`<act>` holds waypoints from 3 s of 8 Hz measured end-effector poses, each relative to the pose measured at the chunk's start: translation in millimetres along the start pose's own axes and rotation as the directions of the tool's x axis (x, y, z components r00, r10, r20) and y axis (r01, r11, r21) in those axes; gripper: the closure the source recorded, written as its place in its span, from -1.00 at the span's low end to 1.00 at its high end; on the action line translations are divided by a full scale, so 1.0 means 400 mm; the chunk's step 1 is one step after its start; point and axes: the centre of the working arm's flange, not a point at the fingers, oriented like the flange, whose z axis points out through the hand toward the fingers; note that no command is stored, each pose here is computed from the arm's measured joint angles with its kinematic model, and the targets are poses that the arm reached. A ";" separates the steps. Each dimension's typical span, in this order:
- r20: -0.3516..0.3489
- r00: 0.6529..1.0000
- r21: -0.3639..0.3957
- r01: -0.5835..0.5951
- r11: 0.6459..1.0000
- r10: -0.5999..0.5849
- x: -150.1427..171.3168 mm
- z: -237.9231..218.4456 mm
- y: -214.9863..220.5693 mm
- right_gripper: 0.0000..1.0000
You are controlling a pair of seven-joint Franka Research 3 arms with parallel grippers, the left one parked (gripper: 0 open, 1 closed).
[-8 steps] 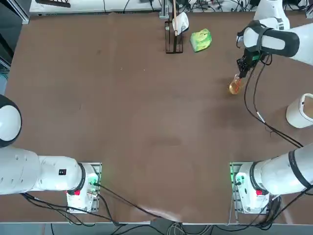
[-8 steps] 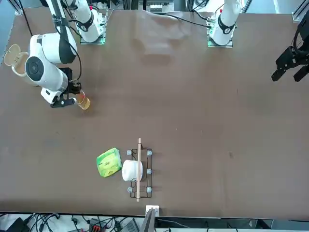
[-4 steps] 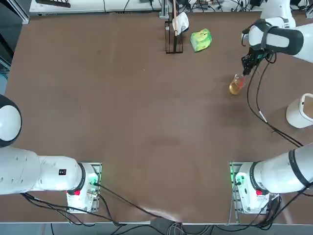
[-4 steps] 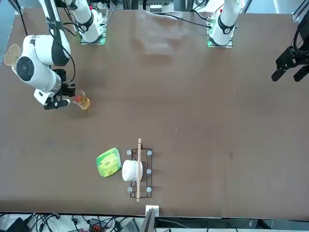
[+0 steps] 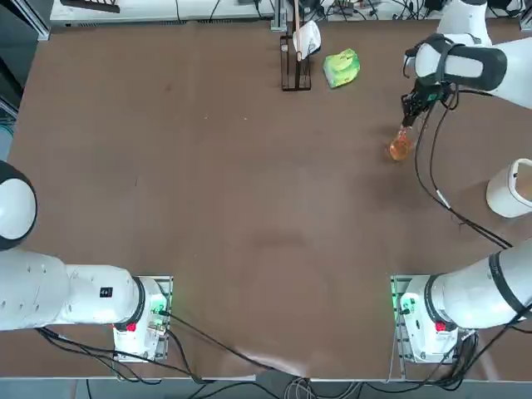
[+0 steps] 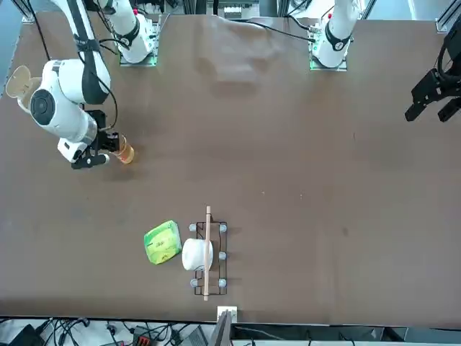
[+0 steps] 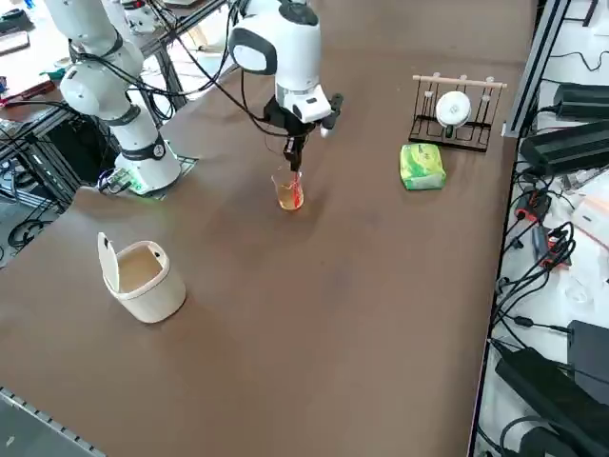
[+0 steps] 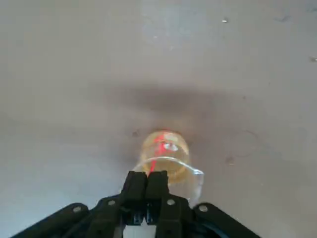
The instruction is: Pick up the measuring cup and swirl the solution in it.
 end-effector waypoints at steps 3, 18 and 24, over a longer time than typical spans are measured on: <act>0.033 0.999 0.004 0.021 1.000 -0.021 -0.007 0.009 -0.039 0.96; -0.024 1.000 0.006 0.014 1.000 -0.014 0.022 0.005 -0.033 0.96; 0.056 0.998 0.014 -0.008 1.000 0.008 -0.006 0.006 -0.052 0.96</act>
